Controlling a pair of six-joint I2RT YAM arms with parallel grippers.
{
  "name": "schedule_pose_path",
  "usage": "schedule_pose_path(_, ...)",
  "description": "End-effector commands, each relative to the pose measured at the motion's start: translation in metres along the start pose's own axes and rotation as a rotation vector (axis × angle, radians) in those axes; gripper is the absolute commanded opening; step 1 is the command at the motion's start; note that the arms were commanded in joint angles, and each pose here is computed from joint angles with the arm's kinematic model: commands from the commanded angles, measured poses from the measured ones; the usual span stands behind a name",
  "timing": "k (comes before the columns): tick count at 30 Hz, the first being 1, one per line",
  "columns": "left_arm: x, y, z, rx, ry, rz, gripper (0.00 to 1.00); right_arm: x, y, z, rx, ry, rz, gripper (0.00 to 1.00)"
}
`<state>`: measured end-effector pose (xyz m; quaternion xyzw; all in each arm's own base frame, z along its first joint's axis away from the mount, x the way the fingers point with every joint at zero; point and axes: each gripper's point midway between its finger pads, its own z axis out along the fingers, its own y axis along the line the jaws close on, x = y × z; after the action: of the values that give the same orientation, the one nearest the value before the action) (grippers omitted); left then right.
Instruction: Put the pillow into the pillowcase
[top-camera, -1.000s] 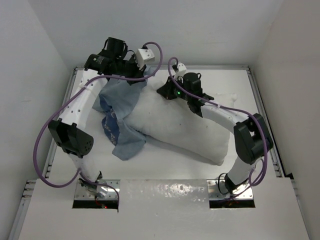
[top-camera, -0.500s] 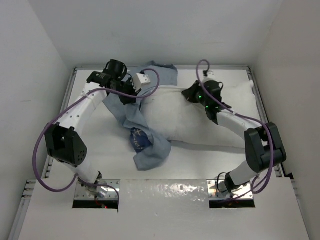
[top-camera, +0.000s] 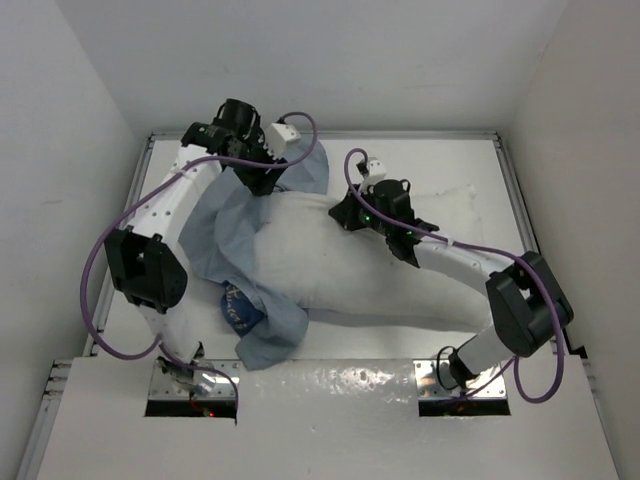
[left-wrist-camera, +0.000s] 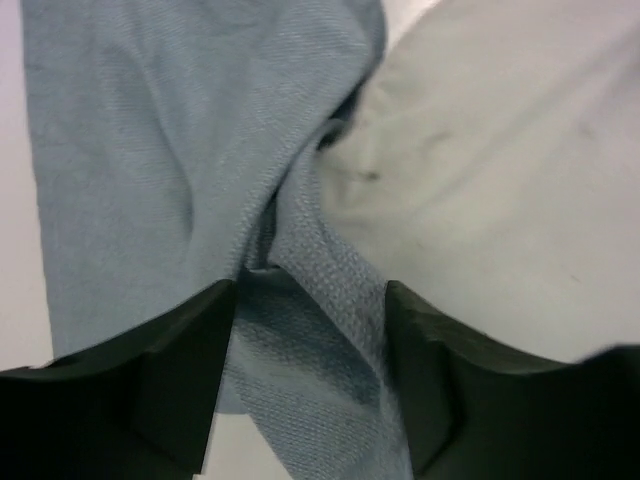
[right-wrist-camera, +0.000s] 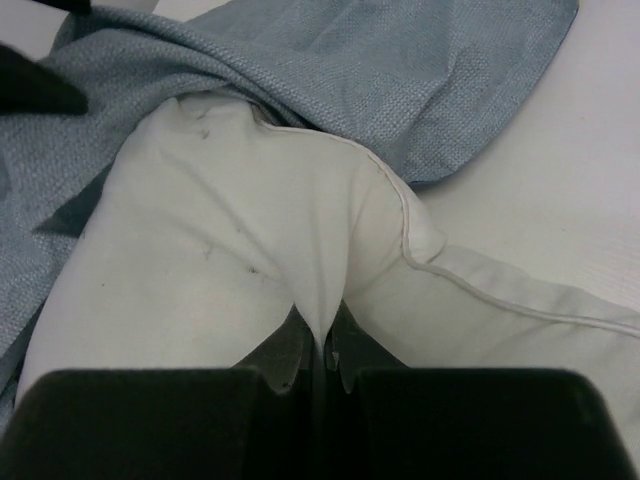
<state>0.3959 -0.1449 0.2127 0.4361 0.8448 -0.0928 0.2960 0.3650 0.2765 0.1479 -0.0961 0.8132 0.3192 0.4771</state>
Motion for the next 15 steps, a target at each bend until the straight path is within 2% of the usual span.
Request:
schedule_pose_path(1,0.012,0.020,0.008,-0.089,0.082,-0.051,0.54,-0.004,0.010,-0.009,-0.013,-0.007,-0.055,0.00)
schedule_pose_path(4,0.022,0.005,0.017,0.007,0.116,-0.066,0.58,-0.001,0.009,-0.010,-0.007,-0.003,-0.057,0.00)
schedule_pose_path(8,0.003,-0.008,0.034,0.105,0.051,-0.099,0.59,0.000,0.010,-0.007,-0.012,0.003,-0.080,0.00)
schedule_pose_path(10,-0.002,-0.005,0.040,0.103,0.037,-0.111,0.39,-0.001,0.018,-0.007,-0.033,0.013,-0.104,0.00)
schedule_pose_path(11,-0.009,0.001,0.043,0.090,0.029,-0.127,0.22,0.001,0.024,-0.007,-0.050,0.021,-0.150,0.00)
schedule_pose_path(12,-0.015,0.005,0.041,0.085,0.017,-0.142,0.00,0.002,0.031,-0.007,-0.069,0.036,-0.183,0.00)
schedule_pose_path(15,-0.080,0.020,0.008,0.065,-0.180,-0.104,0.00,0.010,0.059,-0.014,-0.154,0.062,-0.378,0.00)
